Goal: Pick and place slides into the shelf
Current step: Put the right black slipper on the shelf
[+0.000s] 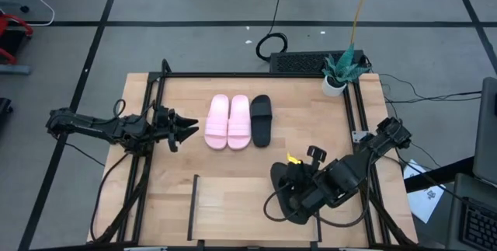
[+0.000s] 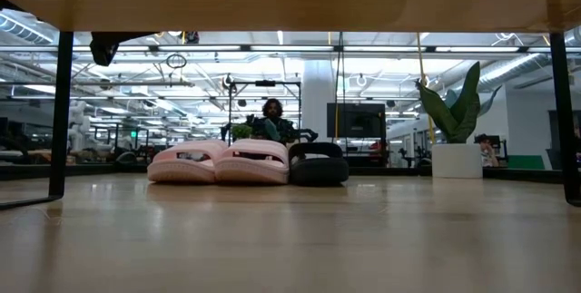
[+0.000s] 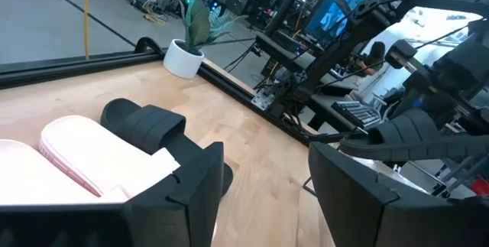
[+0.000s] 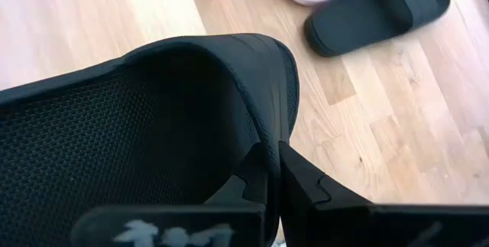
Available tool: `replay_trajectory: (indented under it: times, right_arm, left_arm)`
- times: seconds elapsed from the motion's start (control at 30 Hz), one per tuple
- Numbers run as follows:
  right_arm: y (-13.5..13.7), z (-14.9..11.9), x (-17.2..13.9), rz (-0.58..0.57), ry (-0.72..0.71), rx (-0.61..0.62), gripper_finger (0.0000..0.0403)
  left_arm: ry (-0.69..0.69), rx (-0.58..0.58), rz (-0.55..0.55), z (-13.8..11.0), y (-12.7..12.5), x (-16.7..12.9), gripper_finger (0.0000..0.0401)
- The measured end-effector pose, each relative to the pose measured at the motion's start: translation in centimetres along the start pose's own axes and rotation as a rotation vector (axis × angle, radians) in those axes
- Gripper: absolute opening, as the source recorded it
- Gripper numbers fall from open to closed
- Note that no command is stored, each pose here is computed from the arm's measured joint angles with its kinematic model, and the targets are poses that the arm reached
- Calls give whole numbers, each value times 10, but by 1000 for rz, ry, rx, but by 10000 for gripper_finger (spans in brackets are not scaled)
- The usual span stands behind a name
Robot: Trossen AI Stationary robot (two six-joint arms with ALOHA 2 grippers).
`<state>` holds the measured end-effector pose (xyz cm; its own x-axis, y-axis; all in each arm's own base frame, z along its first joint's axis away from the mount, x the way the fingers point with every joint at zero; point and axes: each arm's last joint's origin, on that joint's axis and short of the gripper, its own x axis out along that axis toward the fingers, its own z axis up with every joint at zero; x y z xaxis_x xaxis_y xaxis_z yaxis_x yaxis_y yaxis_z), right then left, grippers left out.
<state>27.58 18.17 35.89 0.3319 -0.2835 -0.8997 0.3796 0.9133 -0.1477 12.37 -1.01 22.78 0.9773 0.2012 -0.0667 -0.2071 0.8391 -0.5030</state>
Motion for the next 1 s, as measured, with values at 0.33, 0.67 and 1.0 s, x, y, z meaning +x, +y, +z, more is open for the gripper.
replay_trajectory:
  times: [0.33, 0.67, 1.0]
  right_arm:
    - [4, -9, 11, -39, 25, -31, 0]
    - [5, -13, 15, -49, 40, -45, 0]
    - [3, -5, 5, -80, -65, -57, 0]
  left_arm:
    - [22, 10, 14, -2, 1, 0, 195]
    - [23, 11, 15, -2, 1, 0, 195]
    - [22, 10, 15, -2, 1, 0, 195]
